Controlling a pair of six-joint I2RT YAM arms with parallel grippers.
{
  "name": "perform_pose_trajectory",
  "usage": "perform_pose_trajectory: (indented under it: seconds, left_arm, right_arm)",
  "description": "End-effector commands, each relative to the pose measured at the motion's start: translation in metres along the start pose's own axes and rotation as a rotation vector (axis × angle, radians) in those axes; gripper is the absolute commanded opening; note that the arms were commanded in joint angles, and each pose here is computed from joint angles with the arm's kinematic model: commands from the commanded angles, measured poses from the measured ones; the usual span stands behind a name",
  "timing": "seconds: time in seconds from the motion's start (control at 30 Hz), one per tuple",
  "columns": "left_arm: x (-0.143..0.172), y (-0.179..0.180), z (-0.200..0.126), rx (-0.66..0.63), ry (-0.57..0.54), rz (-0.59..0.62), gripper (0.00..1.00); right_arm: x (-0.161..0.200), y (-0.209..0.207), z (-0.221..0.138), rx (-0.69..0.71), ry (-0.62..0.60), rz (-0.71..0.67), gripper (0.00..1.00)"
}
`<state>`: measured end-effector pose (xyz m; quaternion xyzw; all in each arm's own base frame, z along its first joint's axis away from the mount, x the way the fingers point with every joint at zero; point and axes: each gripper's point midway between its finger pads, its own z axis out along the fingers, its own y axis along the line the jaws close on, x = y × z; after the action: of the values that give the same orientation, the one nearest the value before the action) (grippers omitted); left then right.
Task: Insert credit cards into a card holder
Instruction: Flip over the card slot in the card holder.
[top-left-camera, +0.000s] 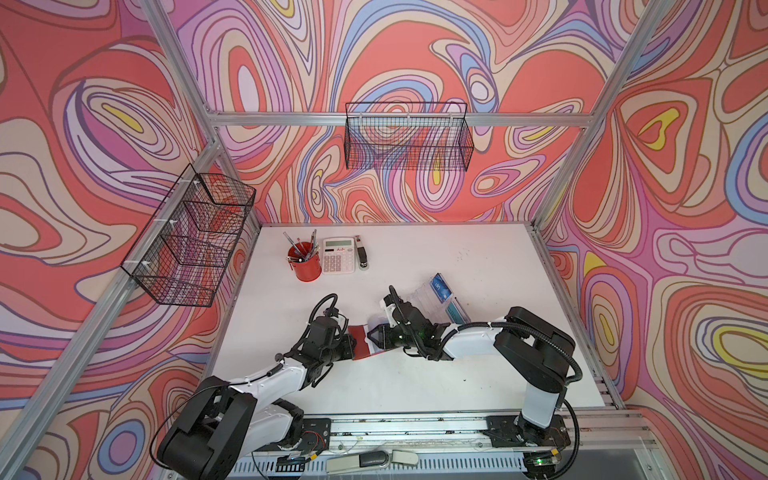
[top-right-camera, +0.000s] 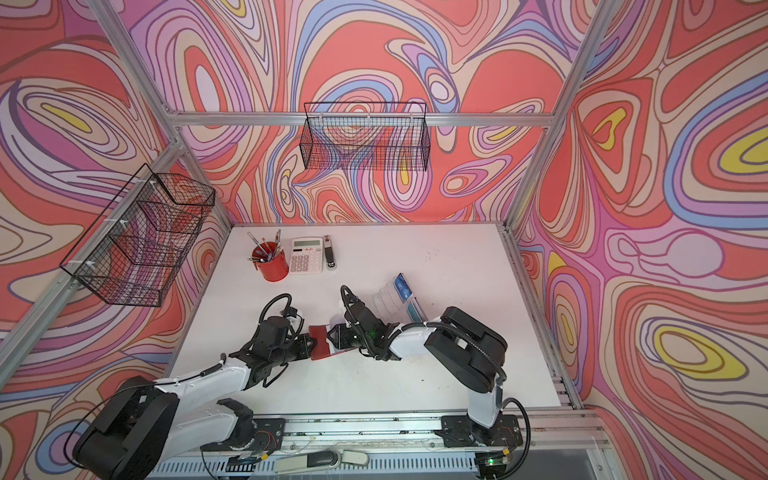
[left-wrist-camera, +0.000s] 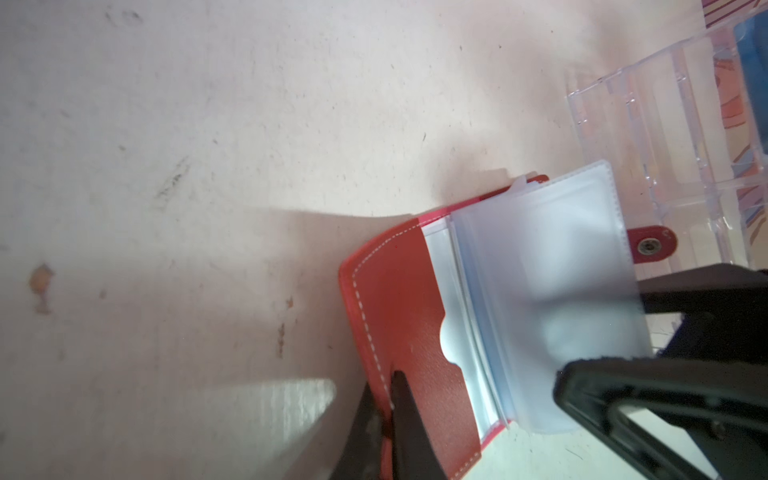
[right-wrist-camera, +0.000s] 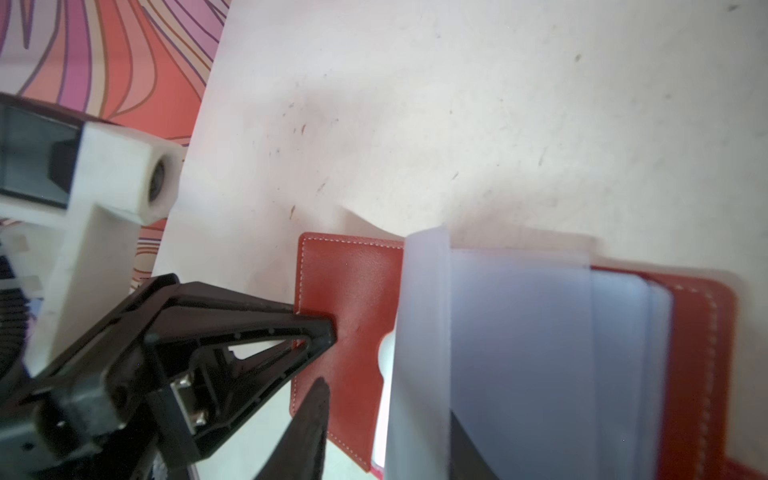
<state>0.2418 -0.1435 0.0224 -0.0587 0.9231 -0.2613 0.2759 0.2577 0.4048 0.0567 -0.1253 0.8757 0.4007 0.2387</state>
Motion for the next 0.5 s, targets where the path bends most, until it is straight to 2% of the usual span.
perform_pose_trajectory:
  seconds: [0.0, 0.23, 0.47]
  left_arm:
    - [0.014, 0.016, -0.007, -0.064, 0.025, -0.042, 0.33]
    - [0.008, 0.012, -0.022, -0.043, -0.030, -0.060, 0.66]
    - [0.004, 0.023, -0.037, -0.090, -0.107, -0.096, 0.77]
  right_arm:
    - [0.006, 0.013, 0.003, -0.081, 0.006, 0.010, 0.36]
    - [0.013, 0.032, 0.013, -0.131, 0.026, -0.024, 0.37]
    - [0.024, 0.033, 0.022, -0.110, 0.044, -0.043, 0.37]
